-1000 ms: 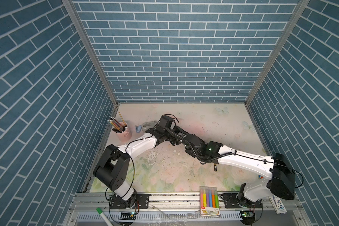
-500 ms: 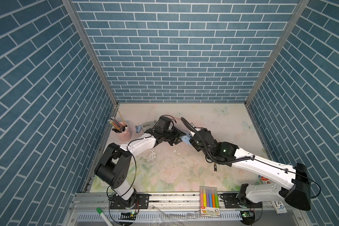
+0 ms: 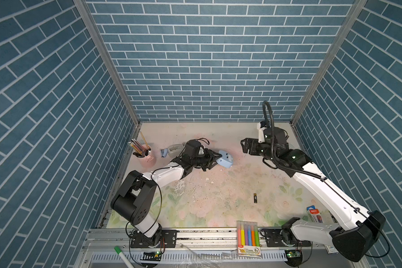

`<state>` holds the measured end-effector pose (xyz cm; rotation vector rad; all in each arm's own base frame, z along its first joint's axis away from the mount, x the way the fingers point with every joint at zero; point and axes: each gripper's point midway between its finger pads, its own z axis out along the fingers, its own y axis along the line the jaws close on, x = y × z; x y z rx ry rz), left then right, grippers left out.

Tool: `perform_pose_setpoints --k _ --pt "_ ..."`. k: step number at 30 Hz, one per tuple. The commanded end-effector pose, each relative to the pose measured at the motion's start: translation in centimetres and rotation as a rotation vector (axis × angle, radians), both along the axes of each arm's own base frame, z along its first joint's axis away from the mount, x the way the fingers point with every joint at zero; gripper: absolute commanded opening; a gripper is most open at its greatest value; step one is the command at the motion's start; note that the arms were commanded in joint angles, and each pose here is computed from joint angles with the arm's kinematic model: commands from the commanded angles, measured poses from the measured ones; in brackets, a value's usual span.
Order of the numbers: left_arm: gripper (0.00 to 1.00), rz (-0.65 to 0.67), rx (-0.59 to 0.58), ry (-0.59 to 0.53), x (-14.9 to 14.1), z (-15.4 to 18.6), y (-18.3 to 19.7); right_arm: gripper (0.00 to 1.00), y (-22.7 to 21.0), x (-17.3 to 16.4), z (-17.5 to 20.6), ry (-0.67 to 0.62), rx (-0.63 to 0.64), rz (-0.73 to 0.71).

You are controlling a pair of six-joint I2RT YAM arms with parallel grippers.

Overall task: Insert the battery into the alarm
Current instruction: Pick up the alarm from the center of the board.

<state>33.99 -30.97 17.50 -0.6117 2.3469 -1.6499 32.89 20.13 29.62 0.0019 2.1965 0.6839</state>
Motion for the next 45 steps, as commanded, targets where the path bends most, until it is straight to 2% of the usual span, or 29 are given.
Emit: perform_pose_setpoints --k 1,3,5,10,14,22,25,30,32,38,40,43,45 --pt "0.00 -0.003 -0.162 -0.398 0.3 9.0 0.2 0.92 4.6 -1.7 2.2 0.217 0.441 0.211" --pt "0.00 0.013 -0.239 -0.500 -0.3 11.1 0.8 0.92 5.1 -1.2 3.0 0.232 0.558 0.245" --pt "0.00 0.033 -0.310 -0.550 -0.8 12.3 1.3 0.92 5.3 -0.9 3.6 0.218 0.614 0.269" --pt "0.00 0.046 -0.472 -0.602 -1.5 14.4 1.8 0.92 5.6 -0.4 3.5 0.202 0.690 0.285" --pt "0.00 0.054 -0.478 -0.623 -1.7 15.2 2.1 0.90 5.4 -0.5 3.3 0.181 0.704 0.290" --pt "0.00 0.054 -0.508 -0.649 -2.1 17.1 2.2 0.78 5.8 -1.3 4.4 0.120 0.784 0.364" --pt "0.00 0.054 -0.512 -0.647 -2.1 17.2 2.2 0.74 6.4 -1.8 5.9 0.088 0.825 0.433" --pt "0.00 0.055 -0.516 -0.636 -2.1 17.1 2.1 0.72 8.0 -3.1 7.0 0.082 0.816 0.522" --pt "0.00 0.054 -0.519 -0.638 -2.1 17.3 2.2 0.73 8.4 -3.2 6.8 0.093 0.805 0.527" --pt "0.00 0.049 -0.536 -0.661 -2.4 18.5 2.3 0.84 8.4 -2.6 5.4 0.111 0.775 0.482" --pt "0.00 0.050 -0.544 -0.663 -2.6 18.8 2.4 0.84 8.6 -2.4 5.4 0.113 0.783 0.483" --pt "0.00 0.042 -0.548 -0.669 -2.8 19.1 2.4 0.72 8.9 -2.2 5.7 0.109 0.798 0.492" --pt "0.00 0.037 -0.547 -0.667 -2.8 19.1 2.3 0.60 9.0 -2.2 5.8 0.106 0.800 0.496"
